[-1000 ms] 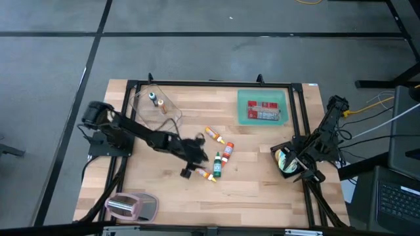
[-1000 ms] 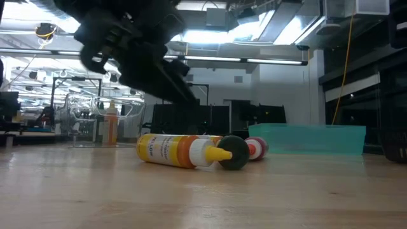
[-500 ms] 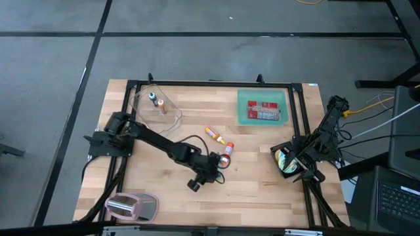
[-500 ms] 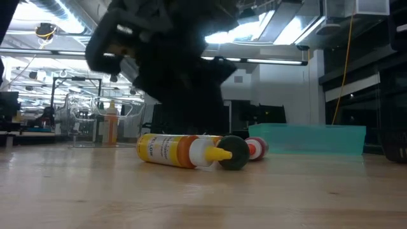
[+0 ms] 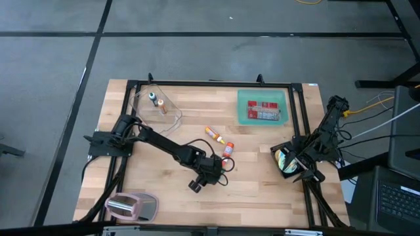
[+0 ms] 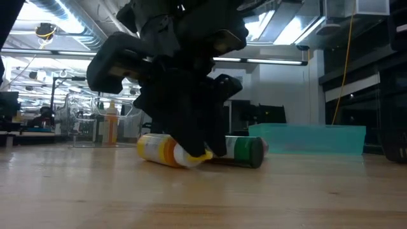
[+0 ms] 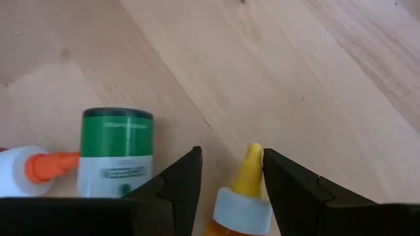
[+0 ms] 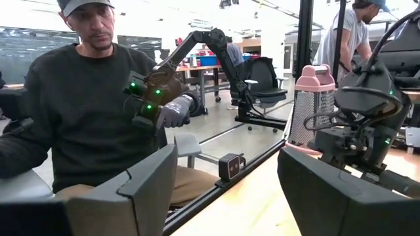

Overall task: Pick & Place Food Item
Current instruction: Put the bottom yellow food coloring bottle into the transparent bin

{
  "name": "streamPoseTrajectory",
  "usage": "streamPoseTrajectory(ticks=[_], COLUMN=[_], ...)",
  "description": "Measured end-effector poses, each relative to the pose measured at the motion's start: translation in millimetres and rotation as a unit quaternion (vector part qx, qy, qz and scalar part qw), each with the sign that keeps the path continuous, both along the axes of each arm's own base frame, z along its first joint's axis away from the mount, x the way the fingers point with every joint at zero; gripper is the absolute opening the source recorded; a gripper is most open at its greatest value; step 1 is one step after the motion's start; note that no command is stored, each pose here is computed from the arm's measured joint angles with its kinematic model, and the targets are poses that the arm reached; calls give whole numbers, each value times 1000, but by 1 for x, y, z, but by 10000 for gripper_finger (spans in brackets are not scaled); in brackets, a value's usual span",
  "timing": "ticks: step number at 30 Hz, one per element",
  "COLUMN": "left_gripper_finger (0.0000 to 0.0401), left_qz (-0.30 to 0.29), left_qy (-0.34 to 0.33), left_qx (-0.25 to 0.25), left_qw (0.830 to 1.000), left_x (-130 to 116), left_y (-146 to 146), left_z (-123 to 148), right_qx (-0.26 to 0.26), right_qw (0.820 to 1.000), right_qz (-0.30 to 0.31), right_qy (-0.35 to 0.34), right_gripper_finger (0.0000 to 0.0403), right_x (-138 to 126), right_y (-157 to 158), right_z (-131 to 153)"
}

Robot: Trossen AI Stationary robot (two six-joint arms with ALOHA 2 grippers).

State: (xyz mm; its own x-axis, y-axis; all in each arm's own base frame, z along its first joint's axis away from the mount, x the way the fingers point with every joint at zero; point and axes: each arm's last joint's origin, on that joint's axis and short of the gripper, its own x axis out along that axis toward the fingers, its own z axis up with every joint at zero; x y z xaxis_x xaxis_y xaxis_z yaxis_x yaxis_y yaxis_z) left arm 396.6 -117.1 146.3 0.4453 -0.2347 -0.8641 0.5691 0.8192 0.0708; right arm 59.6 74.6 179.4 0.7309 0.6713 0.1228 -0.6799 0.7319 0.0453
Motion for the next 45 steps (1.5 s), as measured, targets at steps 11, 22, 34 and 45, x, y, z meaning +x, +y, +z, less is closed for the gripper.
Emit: streamPoseTrajectory(ticks=[11,22,34,45], left_gripper_finger=[157,119,45,1], left_qz=[5,8,-7,0], left_qy=[12,17,10,-4], left_qx=[10,10,28,47], left_qw=[1000,1000,1000,999], left_x=[-2,-3,-3,-1], left_y=[1,1,2,3], left_z=[-1,-2,-2,-1], right_qx=[0,1,1,1], right_qw=[1000,1000,1000,1000], right_qz=[0,0,0,0], right_qy=[0,0,0,1], right_gripper_finger=[258,258,258,259], right_x=[0,0,0,0], right_y=[0,0,0,0], right_z=[0,0,0,0])
